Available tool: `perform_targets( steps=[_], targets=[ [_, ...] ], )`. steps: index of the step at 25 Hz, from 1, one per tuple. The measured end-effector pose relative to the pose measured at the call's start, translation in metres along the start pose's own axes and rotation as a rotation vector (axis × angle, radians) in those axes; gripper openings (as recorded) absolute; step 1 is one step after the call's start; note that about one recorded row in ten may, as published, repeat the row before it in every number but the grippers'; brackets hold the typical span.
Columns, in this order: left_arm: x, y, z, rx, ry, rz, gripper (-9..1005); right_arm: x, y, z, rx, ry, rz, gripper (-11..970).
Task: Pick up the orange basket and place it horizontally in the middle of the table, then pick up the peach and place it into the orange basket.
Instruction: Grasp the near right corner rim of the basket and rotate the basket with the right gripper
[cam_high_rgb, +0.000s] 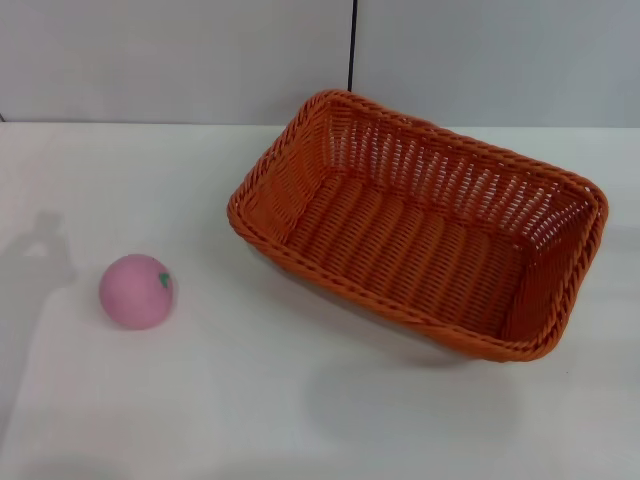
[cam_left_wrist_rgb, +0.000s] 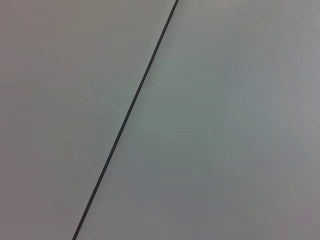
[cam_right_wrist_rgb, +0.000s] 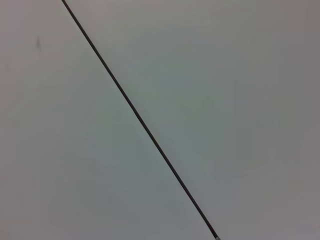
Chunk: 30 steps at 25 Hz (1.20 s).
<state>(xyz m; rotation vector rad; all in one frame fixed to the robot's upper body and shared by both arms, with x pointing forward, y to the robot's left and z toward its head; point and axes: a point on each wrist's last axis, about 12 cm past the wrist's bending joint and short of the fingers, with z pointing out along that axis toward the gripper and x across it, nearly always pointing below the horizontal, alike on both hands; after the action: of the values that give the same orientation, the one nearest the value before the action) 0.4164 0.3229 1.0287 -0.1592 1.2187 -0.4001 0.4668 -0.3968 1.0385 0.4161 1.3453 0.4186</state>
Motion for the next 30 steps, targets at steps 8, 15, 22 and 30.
perform_targets(
  steps=[8, 15, 22, 30],
  targets=[
    [0.0003, -0.0014, -0.0012, 0.024, 0.012, -0.017, 59, 0.0003, 0.0003, 0.0002, 0.0, 0.0, 0.001, 450],
    [-0.0009, 0.0008, -0.0014, 0.006, 0.002, -0.039, 12, 0.0003, 0.0001, -0.0002, 0.0, 0.0, 0.001, 472],
    [-0.0011, 0.0008, -0.0013, 0.01, 0.003, -0.071, 13, 0.0, -0.0003, -0.0005, 0.003, -0.002, 0.002, 494],
    [-0.0009, -0.0004, -0.0002, 0.004, -0.007, -0.078, 231, -0.0021, -0.0004, 0.001, -0.001, -0.009, -0.004, 519]
  ],
)
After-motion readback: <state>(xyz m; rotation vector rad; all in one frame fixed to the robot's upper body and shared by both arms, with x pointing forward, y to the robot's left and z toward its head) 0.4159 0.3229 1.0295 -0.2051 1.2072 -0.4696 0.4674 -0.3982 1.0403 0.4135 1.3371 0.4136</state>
